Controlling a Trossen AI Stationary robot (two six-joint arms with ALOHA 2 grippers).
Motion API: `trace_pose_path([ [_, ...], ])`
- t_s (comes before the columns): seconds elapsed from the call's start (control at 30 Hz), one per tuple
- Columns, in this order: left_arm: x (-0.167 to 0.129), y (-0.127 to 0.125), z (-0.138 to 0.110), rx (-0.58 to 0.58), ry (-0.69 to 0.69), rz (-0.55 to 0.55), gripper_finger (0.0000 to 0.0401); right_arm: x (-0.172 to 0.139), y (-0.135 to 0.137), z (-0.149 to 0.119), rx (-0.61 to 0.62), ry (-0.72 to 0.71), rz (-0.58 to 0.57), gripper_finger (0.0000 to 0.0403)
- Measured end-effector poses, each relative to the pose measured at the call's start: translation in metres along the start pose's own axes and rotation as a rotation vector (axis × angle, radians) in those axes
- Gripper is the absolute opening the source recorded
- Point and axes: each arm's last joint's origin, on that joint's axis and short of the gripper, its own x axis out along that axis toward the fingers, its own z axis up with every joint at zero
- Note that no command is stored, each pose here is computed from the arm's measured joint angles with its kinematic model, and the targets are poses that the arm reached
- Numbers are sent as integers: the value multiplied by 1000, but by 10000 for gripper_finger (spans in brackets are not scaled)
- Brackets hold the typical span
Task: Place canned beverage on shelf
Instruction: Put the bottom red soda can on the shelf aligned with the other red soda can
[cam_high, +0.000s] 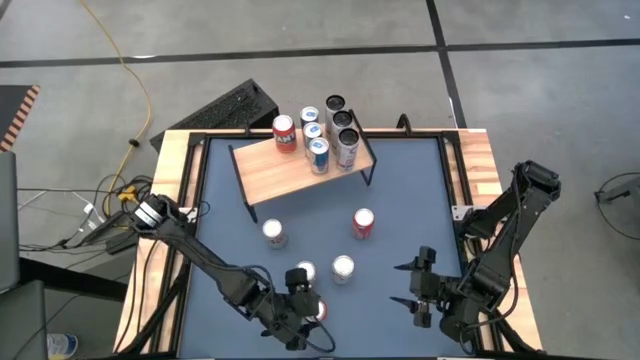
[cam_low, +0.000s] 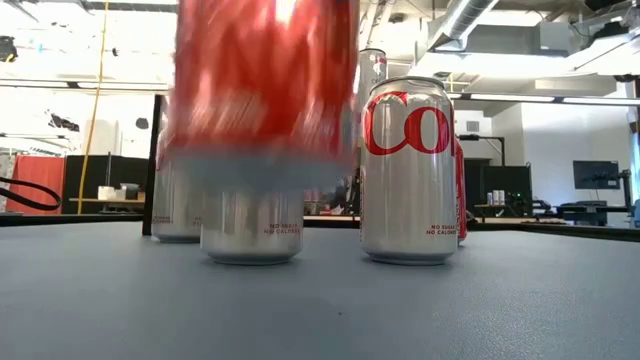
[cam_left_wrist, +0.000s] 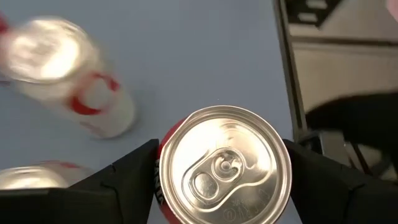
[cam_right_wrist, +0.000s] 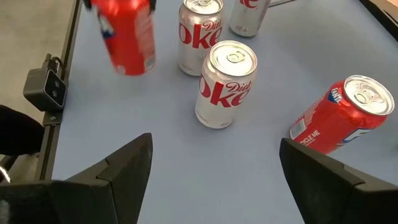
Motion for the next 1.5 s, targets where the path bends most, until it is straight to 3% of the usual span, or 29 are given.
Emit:
trace_pose_path([
  [0.13, -20, -3, 28, -67, -53, 84, 279, 0, 0, 0, 0, 0, 0, 331],
  [0.33, -63, 5, 65, -30, -76, 280, 279, 0, 0, 0, -1, 0, 0, 330],
  [0.6, -89, 64, 92, -81, 81, 443, 279, 0, 0, 0, 0, -1, -1, 331],
  [0.87, -141, 122, 120, -109, -31, 573, 290, 0, 0, 0, -1, -1, -2, 330],
  [1.0, -172, 149, 127, -100, -69, 606, 281, 0, 0, 0, -2, 0, -3, 330],
  [1.13, -191, 179, 127, -162, -118, 603, 282, 0, 0, 0, -2, 0, -3, 331],
  [1.5, -185, 263, 98, -219, -226, 558, 287, 0, 0, 0, 2, 0, -3, 330],
])
